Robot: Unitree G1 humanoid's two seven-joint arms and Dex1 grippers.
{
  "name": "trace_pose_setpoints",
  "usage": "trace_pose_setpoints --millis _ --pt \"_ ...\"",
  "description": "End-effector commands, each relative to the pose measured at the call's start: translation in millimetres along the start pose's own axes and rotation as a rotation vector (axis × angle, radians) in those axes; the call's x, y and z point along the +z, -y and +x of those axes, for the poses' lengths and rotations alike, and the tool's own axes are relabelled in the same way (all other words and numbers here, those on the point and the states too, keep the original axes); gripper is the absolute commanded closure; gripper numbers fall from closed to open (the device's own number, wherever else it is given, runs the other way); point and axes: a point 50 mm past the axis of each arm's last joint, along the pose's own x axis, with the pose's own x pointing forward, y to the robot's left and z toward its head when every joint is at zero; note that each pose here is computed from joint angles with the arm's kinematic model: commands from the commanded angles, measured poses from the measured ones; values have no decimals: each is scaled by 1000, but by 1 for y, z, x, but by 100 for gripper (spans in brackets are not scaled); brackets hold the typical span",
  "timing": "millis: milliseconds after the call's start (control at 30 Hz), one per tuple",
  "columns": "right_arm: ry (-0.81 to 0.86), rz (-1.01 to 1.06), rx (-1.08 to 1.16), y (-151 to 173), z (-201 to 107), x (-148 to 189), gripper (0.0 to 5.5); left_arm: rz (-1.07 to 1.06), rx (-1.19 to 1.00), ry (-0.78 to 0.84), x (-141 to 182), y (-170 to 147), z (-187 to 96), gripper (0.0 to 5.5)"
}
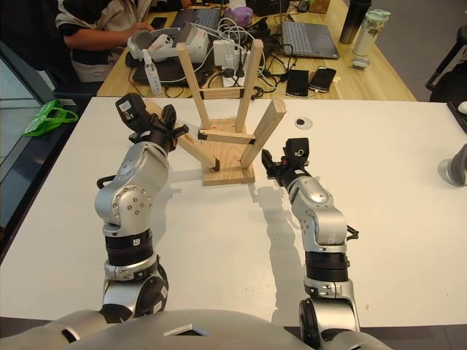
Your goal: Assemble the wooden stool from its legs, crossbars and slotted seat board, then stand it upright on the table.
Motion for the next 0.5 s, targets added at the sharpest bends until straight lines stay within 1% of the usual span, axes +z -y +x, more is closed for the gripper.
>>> trace_pose_setpoints --millis 33,133,233,300,367,500 --pt "6 -9 -13 3 0 3 234 -1 99 -14 -6 -19 -6 450" --pt "6 -9 -19 5 -1 3 234 -18 82 9 -3 -17 -7 450" --pt "6 -9 -17 4 -1 3 234 8 66 -40 -11 -17 -6 450" --pt "9 -10 -15 4 0 5 234 82 37 -62 -15 -17 -6 450" --pt "13 -10 -14 4 0 6 234 203 -26 -79 -17 -18 -5 450" --pt "15 -11 -11 3 0 7 234 367 -76 -130 -13 -32 2 450"
